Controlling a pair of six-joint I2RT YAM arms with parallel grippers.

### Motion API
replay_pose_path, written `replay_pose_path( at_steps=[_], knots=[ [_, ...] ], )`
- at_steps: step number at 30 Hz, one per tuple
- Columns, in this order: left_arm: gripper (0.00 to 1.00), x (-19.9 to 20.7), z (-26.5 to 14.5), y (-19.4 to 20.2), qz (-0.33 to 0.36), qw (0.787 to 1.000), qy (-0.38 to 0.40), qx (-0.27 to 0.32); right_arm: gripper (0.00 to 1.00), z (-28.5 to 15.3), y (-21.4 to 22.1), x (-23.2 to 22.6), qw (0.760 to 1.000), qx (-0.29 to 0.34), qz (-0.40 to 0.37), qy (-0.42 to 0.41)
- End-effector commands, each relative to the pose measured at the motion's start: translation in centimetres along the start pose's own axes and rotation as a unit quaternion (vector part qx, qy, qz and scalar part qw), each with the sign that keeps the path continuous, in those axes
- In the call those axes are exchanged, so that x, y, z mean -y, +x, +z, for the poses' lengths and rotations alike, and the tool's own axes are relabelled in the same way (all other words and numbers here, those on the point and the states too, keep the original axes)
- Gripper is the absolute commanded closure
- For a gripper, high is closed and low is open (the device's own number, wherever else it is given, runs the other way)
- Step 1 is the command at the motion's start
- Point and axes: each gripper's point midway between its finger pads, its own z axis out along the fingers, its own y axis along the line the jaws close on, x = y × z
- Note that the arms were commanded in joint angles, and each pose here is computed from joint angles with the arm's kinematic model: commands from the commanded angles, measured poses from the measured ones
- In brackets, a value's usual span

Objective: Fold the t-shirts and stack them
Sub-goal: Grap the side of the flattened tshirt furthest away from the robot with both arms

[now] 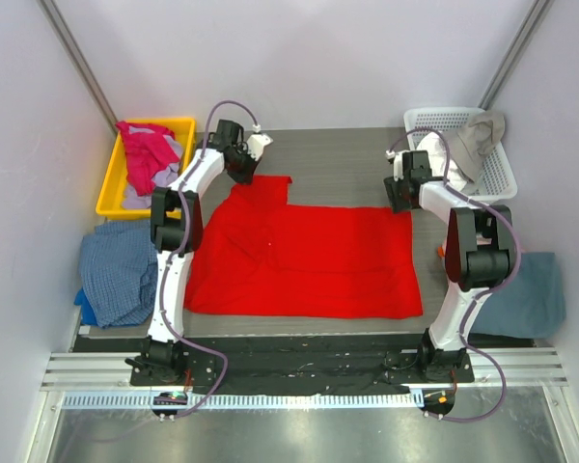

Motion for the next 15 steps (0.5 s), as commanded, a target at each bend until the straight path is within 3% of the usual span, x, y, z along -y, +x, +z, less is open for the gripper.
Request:
replay_pose_path(
  at_steps=[1, 15],
  knots=[
    [1.0, 0.6, -1.7, -0.6, 0.018, 1.0, -0.002, -0.003, 0.44, 0.3, -1.7, 0.6, 0.999, 0.012, 0.039, -0.028],
    [1.0, 1.1, -1.9, -0.1, 0.03, 0.999, 0.003, -0.015, 0.42, 1.4, 0.5, 1.1, 0.997, -0.028, 0.053, -0.053]
  ],
)
